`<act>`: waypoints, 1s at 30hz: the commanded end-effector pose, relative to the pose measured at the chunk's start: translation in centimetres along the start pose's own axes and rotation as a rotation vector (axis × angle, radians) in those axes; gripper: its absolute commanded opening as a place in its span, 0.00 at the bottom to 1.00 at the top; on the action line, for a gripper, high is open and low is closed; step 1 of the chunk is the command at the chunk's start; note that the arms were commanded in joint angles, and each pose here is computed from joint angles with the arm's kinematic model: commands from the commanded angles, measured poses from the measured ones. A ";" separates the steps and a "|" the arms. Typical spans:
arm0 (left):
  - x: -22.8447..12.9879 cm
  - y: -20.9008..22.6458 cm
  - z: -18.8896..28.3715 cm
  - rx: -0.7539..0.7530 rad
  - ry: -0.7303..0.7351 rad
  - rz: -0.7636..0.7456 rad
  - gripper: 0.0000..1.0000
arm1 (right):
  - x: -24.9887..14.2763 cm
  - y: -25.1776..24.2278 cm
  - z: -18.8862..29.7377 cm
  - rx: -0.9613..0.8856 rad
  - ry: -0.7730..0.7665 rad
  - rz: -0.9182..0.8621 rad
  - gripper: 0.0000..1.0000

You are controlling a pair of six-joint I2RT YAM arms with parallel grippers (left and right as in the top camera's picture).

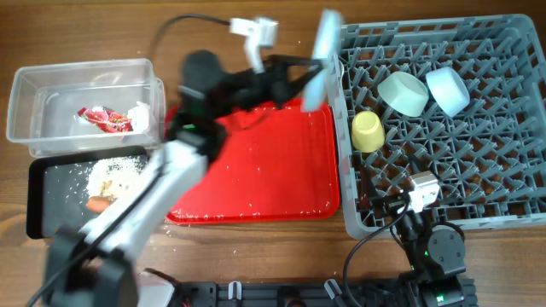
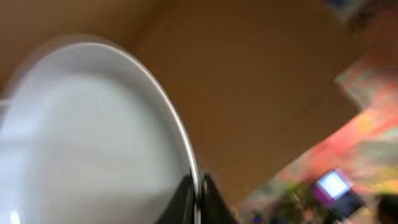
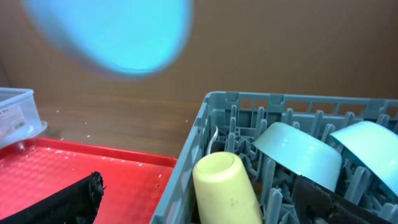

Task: Sort waste into correct bins and load items into the dishwasher rack
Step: 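Carry the plate to the rack and stand it upright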

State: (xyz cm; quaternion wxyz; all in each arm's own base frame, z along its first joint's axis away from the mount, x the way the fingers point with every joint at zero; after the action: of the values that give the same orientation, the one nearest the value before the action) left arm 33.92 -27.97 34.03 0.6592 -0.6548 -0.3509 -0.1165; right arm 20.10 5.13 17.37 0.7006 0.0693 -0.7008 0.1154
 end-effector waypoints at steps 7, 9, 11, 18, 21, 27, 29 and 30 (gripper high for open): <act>-3.0 11.5 -5.4 0.168 -0.300 0.540 0.04 | 0.1 -0.2 0.0 -0.012 -0.008 -0.011 1.00; -2.7 13.2 -4.8 0.218 -0.345 0.550 0.05 | 0.1 -0.2 0.0 -0.012 -0.008 -0.010 1.00; -2.4 14.7 -4.0 0.279 -0.383 0.565 0.14 | 0.1 -0.2 0.0 -0.012 -0.008 -0.010 1.00; -1.7 16.0 -2.8 0.336 -0.334 0.407 1.00 | 0.1 -0.2 0.0 -0.012 -0.007 -0.011 1.00; -0.9 15.7 -1.7 0.340 -0.288 0.390 0.99 | 0.1 -0.2 0.0 -0.012 -0.008 -0.011 1.00; 1.7 13.1 4.1 0.545 -0.244 0.299 0.99 | 0.1 -0.2 0.0 -0.012 -0.008 -0.011 1.00; 2.4 10.5 7.3 0.658 -0.239 0.227 0.99 | 0.1 -0.2 0.0 -0.012 -0.008 -0.011 1.00; 2.3 9.3 8.9 0.720 -0.234 0.205 1.00 | 0.1 -0.2 0.0 -0.012 -0.008 -0.010 1.00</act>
State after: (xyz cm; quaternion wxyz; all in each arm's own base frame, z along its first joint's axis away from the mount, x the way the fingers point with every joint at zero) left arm 41.05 -20.90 21.30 0.8084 -0.4654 -0.2867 0.2184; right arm 20.11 5.13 17.37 0.7005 0.0691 -0.7009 0.1152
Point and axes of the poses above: each gripper's point midway between its finger pads, its own z axis back along the fingers, its own y axis along the line the jaws close on, x = y × z, the point moved 4 cm from there along z, back along the fingers, and after that the axes turned 5 degrees about z, right-handed, at the moved point
